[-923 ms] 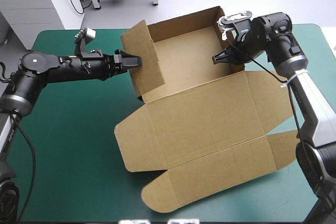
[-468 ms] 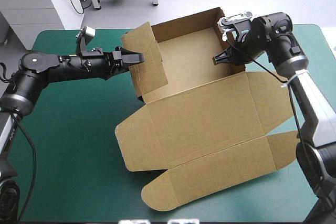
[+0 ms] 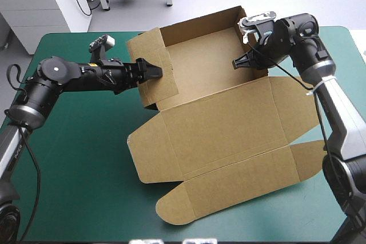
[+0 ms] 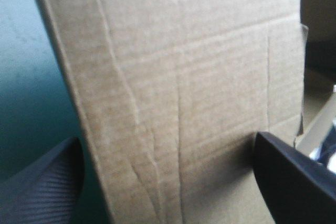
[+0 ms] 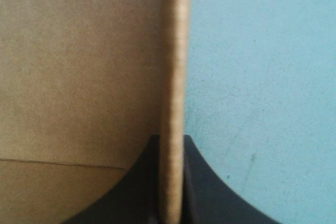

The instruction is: Fold the box

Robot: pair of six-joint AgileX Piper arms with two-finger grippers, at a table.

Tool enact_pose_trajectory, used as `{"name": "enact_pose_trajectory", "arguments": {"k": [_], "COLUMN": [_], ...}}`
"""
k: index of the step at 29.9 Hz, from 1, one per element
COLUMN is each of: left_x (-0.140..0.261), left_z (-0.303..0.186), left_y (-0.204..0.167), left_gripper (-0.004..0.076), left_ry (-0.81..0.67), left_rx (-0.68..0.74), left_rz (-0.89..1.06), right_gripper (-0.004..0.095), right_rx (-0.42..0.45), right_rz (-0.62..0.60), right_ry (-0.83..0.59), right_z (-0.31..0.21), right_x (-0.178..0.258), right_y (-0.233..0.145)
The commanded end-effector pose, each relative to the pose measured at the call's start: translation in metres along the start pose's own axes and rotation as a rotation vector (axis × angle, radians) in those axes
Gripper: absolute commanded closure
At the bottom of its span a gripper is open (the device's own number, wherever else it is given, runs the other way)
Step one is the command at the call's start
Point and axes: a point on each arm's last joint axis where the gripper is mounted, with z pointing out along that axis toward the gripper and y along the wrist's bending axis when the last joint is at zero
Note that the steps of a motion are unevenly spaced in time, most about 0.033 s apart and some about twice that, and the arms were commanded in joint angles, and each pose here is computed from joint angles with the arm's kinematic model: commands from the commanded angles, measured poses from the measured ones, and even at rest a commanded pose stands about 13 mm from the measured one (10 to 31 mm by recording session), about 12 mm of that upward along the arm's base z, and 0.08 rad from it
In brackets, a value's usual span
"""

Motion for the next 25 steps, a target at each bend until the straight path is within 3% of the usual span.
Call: {"name": "enact_pose_trajectory", "arguments": {"k": [1,12,22,25], "left_x": [0.002,0.02,0.02,0.02], "left_z": [-0.008,0.009,0.02,0.018], "left_y": [-0.031,-0.053,-0.057,-0.059], "left_gripper": [0.0105,0.0105,0.0106,0.0106], "left_ry": [-0.071,-0.175,-0.191,-0.191], "left_rx": [-0.106,-0.383,-0.34,-0.331], "left_rz": [0.053,0.052,0.051,0.049], "right_gripper": [0.0921,0.0921,0.0921,0.0921], "right_rx": [-0.007,0.042,0.025,0.064], "right_rz": [0.015,-0.04,-0.051,-0.061], "right_ry": [-0.137,-0.204,-0.241,-0.233], "right_z": [-0.032,-0.05,-0.071,-0.071], "right_x": [-0.008,-0.016,-0.021,-0.02], "right_y": [0.001,0.02,0.03,0.026]}}
